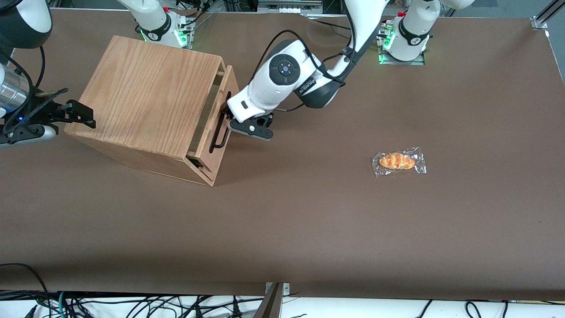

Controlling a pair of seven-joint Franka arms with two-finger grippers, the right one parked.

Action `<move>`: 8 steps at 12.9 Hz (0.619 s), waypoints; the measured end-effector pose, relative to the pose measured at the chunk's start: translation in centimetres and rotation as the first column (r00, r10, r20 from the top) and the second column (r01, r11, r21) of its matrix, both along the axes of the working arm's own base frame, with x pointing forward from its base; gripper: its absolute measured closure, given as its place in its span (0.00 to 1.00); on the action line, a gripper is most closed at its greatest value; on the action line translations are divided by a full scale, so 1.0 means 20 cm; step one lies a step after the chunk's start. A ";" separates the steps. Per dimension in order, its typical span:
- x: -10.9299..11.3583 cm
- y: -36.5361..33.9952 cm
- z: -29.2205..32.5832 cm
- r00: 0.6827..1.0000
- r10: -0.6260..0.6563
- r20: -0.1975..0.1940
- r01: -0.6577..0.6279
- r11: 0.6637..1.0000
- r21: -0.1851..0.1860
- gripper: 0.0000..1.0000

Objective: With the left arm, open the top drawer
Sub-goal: 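Pull the handle outward from the cabinet with the left gripper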

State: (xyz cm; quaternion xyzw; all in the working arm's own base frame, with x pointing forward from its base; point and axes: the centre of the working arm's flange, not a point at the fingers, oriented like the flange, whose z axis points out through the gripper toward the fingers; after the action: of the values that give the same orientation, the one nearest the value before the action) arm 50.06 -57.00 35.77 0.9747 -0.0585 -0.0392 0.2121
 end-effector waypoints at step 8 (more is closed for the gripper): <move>0.15 0.20 -0.03 0.999 -0.033 -0.040 0.035 0.998 0.042 0.00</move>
State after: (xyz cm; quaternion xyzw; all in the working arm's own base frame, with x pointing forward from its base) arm 53.04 -53.07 35.26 0.9769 -0.0702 -0.0631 0.1915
